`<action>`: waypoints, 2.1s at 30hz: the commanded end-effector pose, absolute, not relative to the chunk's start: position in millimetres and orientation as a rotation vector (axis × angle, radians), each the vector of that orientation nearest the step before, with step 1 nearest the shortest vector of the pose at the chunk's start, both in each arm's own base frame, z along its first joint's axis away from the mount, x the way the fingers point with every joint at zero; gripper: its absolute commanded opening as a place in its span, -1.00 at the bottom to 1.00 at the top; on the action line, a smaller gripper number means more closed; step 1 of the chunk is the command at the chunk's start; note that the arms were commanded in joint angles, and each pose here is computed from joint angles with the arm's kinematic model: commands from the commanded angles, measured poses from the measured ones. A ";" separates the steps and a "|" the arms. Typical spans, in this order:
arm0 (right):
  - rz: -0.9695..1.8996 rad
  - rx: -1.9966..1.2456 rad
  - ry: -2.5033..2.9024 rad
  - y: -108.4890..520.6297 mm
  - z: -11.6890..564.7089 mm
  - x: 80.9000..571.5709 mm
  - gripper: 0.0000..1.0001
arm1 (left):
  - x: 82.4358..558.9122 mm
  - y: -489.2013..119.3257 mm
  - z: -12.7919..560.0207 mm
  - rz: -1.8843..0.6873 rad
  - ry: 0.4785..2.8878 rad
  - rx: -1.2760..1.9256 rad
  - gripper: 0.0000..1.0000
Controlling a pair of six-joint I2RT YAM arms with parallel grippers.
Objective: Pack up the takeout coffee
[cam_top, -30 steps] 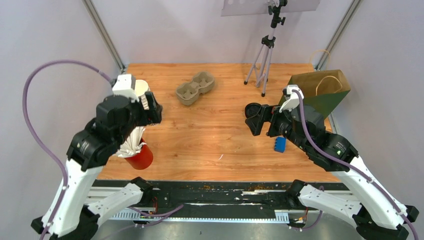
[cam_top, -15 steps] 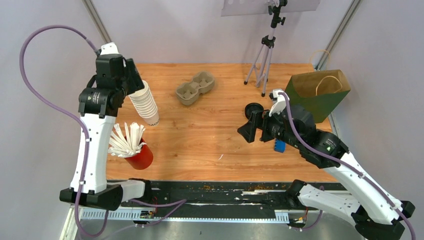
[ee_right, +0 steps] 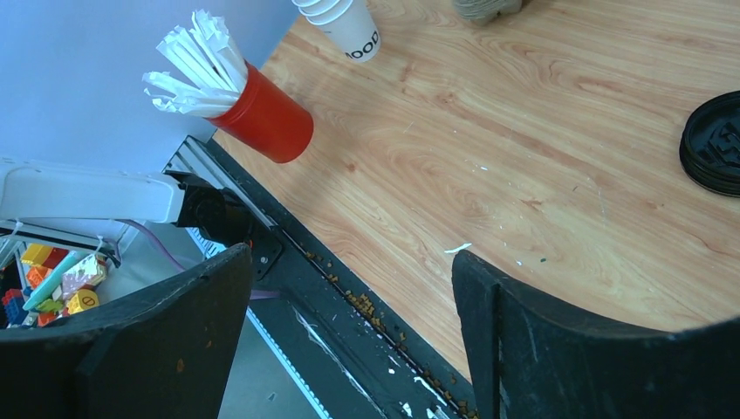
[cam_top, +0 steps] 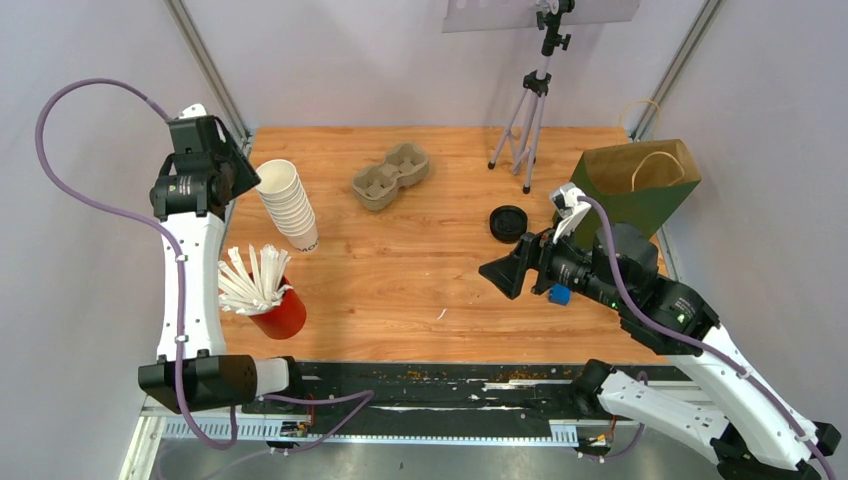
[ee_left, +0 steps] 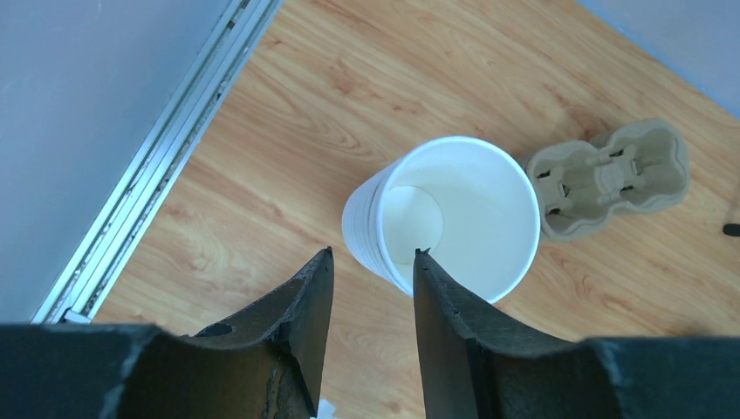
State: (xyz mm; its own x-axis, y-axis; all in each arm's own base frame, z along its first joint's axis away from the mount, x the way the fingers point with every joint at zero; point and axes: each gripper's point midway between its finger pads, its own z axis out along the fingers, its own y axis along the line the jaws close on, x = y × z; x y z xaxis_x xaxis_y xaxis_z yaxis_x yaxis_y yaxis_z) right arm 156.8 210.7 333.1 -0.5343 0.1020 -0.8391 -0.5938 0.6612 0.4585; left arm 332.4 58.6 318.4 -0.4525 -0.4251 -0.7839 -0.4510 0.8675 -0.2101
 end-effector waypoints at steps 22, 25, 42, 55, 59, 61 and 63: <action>0.947 -0.425 1.948 217.1 326.6 157.9 0.64 | 367.1 63.0 298.9 -0.040 2.121 -0.578 -0.29; 0.940 -0.422 1.956 216.7 323.8 158.7 0.64 | 365.7 63.3 295.2 -0.035 2.122 -0.580 -0.28; 0.907 -0.421 1.952 212.3 324.0 160.7 0.64 | 367.9 62.0 292.5 -0.040 2.142 -0.565 -0.39; 0.871 -0.455 1.966 213.4 322.3 164.5 0.66 | 366.0 59.6 301.4 -0.047 2.130 -0.521 -0.75; 0.871 -0.443 1.961 214.7 323.0 167.1 0.66 | 366.1 55.7 307.3 -0.069 2.131 -0.496 -1.00; 0.868 -0.452 1.962 216.3 321.4 168.3 0.66 | 366.0 55.0 314.0 -0.073 2.121 -0.493 -1.00; 0.863 -0.465 1.963 218.2 320.9 170.0 0.66 | 367.0 51.3 321.1 -0.097 2.110 -0.474 -1.00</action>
State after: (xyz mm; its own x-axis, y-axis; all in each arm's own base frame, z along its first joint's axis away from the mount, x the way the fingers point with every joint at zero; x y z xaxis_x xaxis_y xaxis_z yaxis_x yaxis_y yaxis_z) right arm 163.6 217.2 304.9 -0.5592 0.0037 -0.8291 -0.6007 0.6874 0.4083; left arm 362.3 53.5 287.9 -0.5353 -0.3971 -0.7455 -0.3525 0.9071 -0.2300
